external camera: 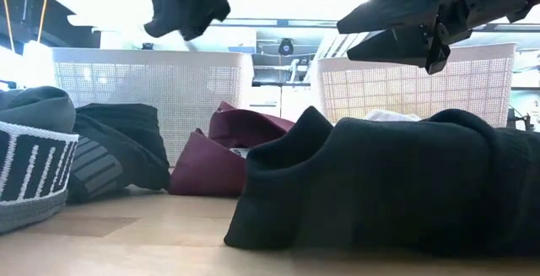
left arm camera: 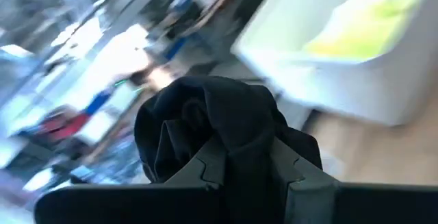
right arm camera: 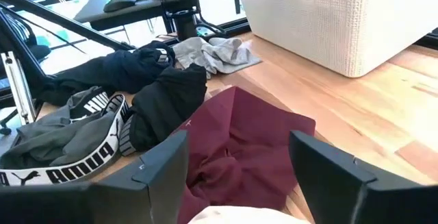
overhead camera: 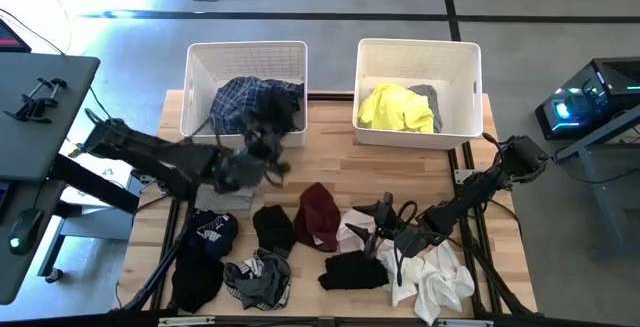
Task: Sort clothes
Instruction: Put the top black boxer shorts into the left white bin
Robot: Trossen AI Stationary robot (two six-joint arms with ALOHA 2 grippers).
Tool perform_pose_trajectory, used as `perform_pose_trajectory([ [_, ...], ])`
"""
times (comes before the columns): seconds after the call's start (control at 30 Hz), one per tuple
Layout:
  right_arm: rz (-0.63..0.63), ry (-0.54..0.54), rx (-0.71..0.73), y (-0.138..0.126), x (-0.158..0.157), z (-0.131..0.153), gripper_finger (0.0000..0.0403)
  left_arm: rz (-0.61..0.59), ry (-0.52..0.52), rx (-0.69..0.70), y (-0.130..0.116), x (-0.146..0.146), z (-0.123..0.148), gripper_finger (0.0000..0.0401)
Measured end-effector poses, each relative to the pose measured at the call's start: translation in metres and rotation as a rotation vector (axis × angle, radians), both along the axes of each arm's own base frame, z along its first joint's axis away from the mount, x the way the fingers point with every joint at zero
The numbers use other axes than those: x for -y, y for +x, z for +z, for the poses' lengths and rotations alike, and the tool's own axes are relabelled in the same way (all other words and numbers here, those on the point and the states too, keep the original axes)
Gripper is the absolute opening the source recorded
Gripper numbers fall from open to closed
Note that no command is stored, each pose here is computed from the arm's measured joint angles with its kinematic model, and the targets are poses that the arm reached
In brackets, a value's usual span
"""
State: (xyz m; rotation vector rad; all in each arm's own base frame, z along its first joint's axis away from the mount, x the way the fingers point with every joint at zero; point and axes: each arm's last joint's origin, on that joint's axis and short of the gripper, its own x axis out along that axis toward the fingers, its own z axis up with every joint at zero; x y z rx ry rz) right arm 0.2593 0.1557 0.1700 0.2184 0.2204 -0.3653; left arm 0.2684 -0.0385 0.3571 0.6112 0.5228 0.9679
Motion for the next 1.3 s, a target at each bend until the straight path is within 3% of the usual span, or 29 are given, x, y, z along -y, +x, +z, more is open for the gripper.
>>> perform_pose_trajectory([
  [0.13, -0.001, 0.0, 0.001, 0.0, 0.0, 0.0, 0.0236, 0.124, 0.013, -0.054, -0.006, -0.041, 0.005, 0.0031],
  [0.27, -0.001, 0.0, 0.001, 0.0, 0.0, 0.0, 0.0236, 0.186, -0.054, -0.13, -0.008, -0.086, -0.006, 0.0031],
  [0.6, -0.001, 0.0, 0.0, 0.0, 0.0, 0.0, 0.0236, 0.204, -0.322, -0.174, -0.036, -0.175, -0.075, 0.0031],
  [0.83, 0.0, -0.003, -0.001, 0.0, 0.0, 0.0, 0.0236, 0.169, -0.56, -0.04, -0.056, -0.197, -0.109, 0.0032],
  [1.0, -0.001, 0.0, 0.0, 0.0, 0.0, 0.0, 0.0236, 0.211, -0.593, 0.021, -0.061, -0.203, -0.113, 0.0046],
  [1.3, -0.001, 0.0, 0.001, 0.0, 0.0, 0.0, 0.0236, 0.151, -0.607, 0.093, -0.052, -0.205, -0.08, 0.0175],
])
